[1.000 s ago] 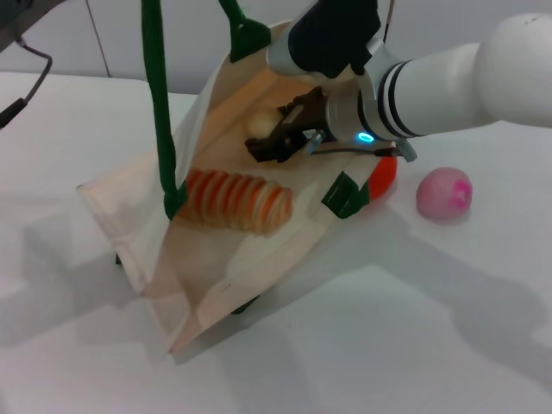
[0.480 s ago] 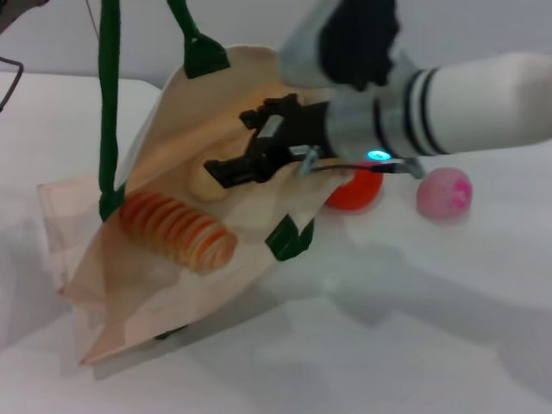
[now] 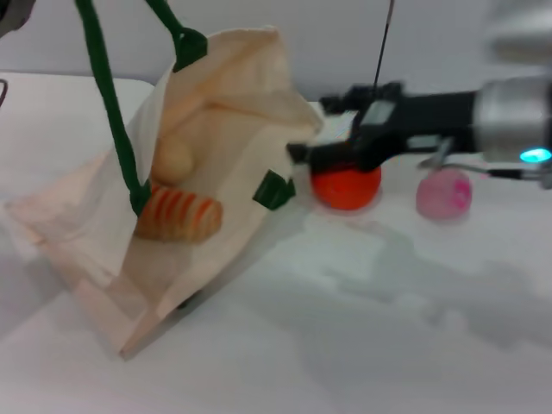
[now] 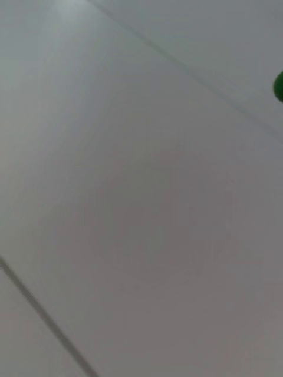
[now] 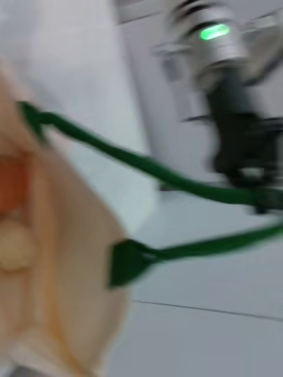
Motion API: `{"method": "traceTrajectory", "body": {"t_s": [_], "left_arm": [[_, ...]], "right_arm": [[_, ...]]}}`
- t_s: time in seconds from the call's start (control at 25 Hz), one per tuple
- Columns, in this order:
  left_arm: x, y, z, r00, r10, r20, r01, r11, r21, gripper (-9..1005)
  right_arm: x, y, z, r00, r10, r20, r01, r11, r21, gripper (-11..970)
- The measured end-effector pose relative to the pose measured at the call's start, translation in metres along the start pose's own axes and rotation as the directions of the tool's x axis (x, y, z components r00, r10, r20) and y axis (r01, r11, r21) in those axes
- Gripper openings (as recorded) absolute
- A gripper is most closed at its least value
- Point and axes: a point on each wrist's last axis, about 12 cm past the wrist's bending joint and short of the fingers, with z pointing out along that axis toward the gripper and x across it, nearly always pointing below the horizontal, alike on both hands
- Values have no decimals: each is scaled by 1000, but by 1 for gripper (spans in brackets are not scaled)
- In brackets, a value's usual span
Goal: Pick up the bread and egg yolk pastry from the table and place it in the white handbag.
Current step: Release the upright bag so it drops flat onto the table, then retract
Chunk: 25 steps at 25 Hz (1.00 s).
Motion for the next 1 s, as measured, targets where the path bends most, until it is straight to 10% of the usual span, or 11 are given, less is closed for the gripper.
{"method": "traceTrajectory", "body": {"t_s": [0.52, 1.0], "left_arm": [[32, 32, 11, 960, 265, -91, -280, 920, -276, 166], [87, 28, 12, 756, 634, -161, -652, 711, -261, 650]], "right_arm": [[58, -43, -72, 811, 85, 578, -131, 991, 39, 884], [123, -52, -76, 708, -123, 695, -270, 863, 428, 882]]}}
